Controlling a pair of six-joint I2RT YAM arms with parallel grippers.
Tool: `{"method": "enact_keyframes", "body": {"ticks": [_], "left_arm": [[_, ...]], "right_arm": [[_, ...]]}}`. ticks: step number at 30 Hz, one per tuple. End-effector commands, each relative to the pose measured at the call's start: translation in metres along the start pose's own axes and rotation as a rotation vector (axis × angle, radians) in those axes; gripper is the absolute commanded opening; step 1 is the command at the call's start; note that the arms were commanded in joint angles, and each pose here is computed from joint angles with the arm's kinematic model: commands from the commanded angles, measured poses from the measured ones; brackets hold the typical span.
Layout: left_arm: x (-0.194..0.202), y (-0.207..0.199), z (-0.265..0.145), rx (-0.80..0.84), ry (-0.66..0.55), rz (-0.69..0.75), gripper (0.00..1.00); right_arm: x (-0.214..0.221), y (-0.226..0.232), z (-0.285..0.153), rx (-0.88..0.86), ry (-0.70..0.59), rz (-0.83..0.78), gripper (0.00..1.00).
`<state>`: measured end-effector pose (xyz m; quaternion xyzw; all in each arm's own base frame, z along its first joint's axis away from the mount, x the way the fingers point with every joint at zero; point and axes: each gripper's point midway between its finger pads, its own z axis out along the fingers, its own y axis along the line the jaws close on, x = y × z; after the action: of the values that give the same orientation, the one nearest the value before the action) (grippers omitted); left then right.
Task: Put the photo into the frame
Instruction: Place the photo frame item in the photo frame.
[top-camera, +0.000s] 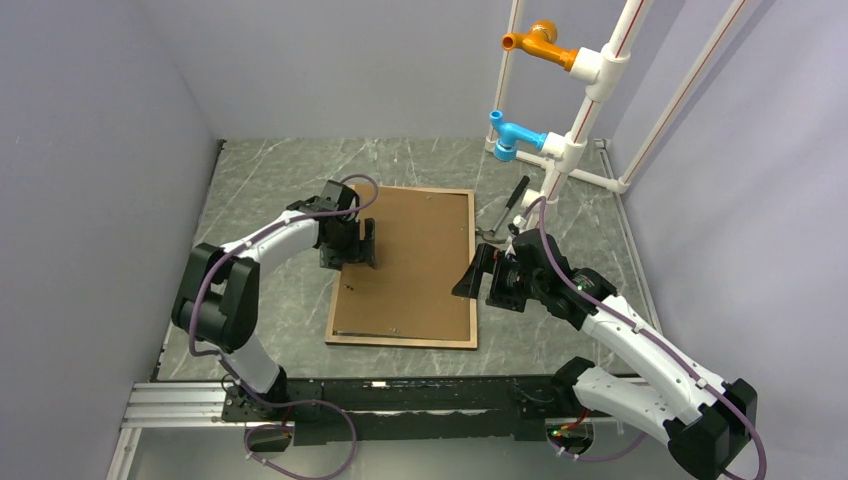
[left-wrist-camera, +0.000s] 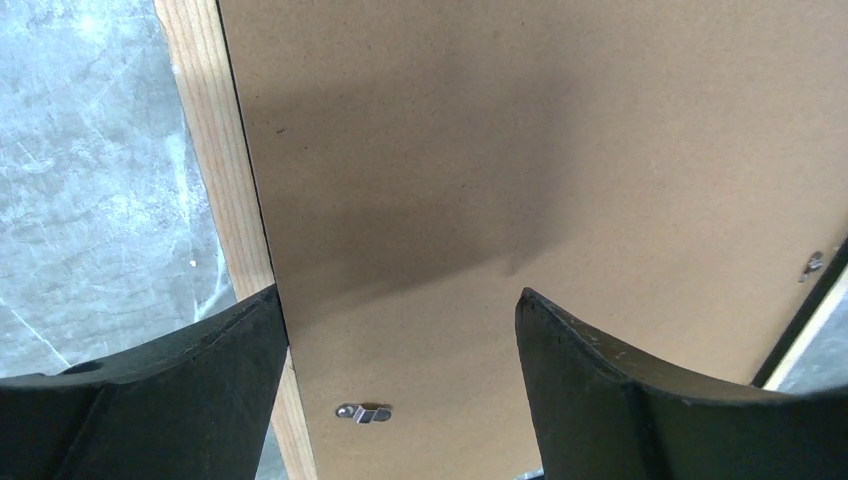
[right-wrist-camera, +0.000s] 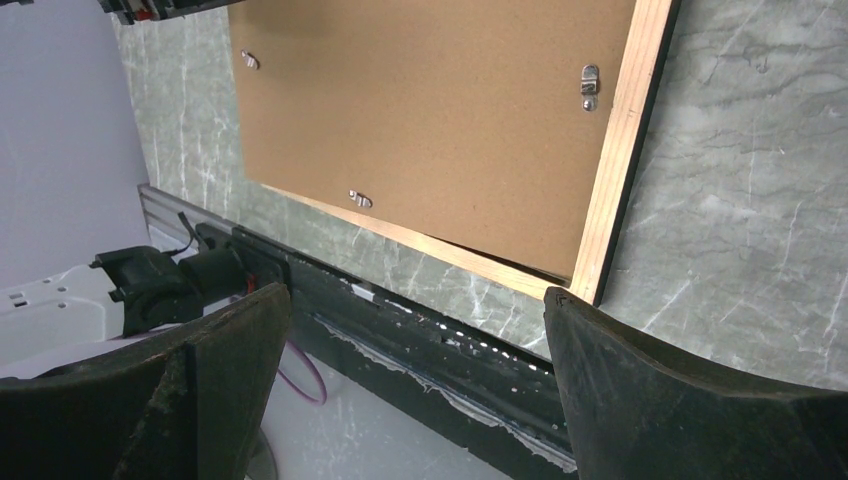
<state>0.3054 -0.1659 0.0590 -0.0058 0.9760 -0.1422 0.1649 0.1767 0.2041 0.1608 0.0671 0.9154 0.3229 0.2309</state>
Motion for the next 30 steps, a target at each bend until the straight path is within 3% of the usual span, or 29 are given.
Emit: {"method": "enact_keyframes", "body": {"ticks": [1,19,30], "left_arm": [[-0.012,-0.003,-0.002,-0.048,-0.021,0.047,0.84],[-0.014,0.016,-0.022,-0.316,-0.101,0.108,0.85],[-0.009,0.008,-0.048,-0.207,-0.220,0.067,0.85]], "right_arm": [[-0.006,0.006,-0.001,-0.023,-0.019,0.003,0.99],[-0.003,0.000,0.001,-0.002,-0.010,0.000,0.99],[0.001,-0.019,0.010,0.083,0.016,-0.022,0.99]]}}
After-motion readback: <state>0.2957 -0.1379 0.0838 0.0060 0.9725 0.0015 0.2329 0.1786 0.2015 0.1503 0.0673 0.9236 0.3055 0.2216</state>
